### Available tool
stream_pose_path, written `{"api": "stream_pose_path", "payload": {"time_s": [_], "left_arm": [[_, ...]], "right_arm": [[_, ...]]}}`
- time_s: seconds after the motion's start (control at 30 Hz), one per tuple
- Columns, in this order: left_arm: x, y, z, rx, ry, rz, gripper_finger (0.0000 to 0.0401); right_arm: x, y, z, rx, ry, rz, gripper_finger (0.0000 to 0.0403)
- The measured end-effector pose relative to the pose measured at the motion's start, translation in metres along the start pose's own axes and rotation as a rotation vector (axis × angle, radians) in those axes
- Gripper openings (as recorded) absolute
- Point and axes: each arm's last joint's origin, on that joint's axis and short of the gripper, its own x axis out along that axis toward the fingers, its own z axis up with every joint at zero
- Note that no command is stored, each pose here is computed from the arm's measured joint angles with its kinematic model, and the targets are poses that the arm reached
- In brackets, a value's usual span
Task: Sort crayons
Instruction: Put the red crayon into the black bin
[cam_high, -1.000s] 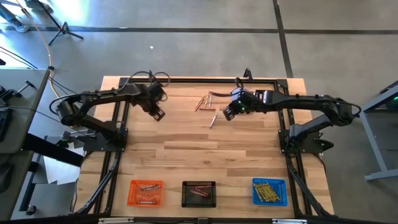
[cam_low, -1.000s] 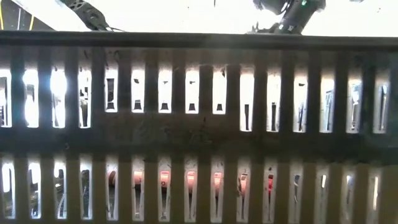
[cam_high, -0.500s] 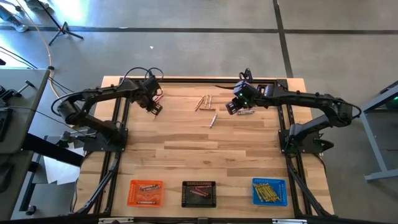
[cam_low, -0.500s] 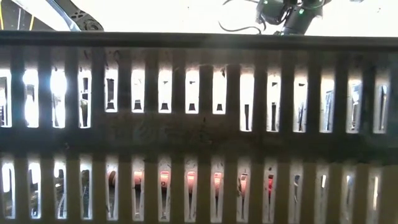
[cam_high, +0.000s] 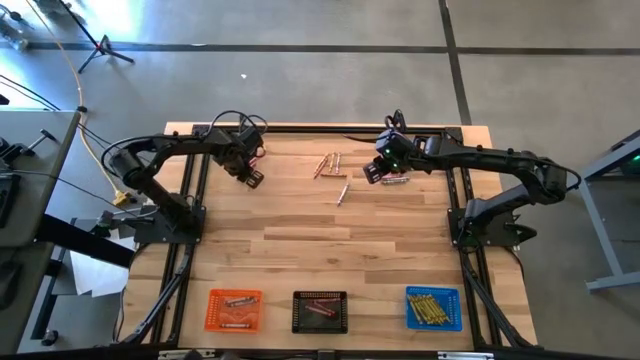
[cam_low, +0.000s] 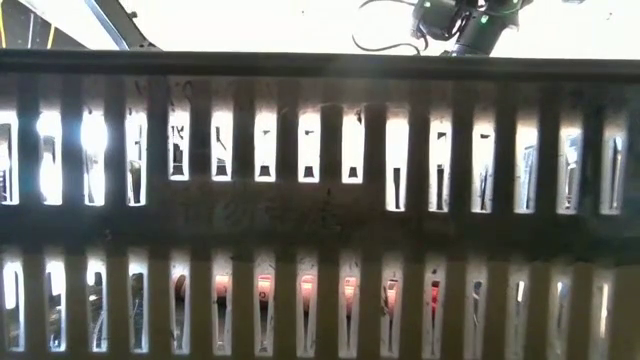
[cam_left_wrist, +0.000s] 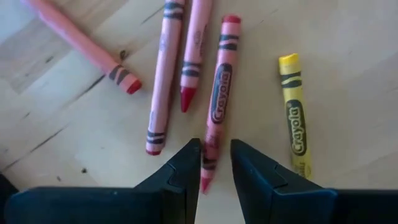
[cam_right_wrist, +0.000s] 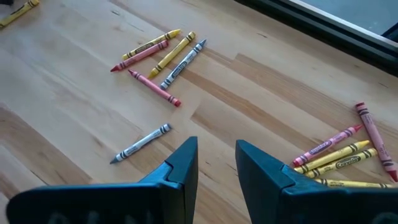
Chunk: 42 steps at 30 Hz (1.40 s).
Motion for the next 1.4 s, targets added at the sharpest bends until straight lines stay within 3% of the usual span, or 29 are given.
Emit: {"api": "stream_pose_path", "payload": {"time_s": [0.37,0.63,0.9,1.03,1.17,1.4], "left_arm": [[0.006,-0.001,0.002,-0.012,0.016,0.001,0.0079],[0.007,-0.001,0.001,-0.076,0.024,0.002,0.0009],[-0.017,0.001,0.003,-0.077,0.014,0.012,0.0010],[-0.043,-0.004,0.005,-0.066,-0.062,-0.093,0.0002],[-0.075,-0.021,0.003,-0.047,-0.153,-0.298,0.0003],[-0.119,-0.094,-0.023,0.080,-0.275,-0.671,0.0003]], "right_arm": [[0.000,0.001,0.000,0.010,0.016,0.025,0.0094],[0.000,0.001,0.000,0.010,0.016,0.025,0.0094],[0.000,0.003,0.004,0.054,-0.028,0.051,0.0094],[0.000,0.005,0.006,0.060,-0.048,0.064,0.0094],[0.000,0.005,0.006,0.045,-0.055,0.059,0.0094],[0.000,0.004,0.006,-0.019,-0.055,0.055,0.0094]]}}
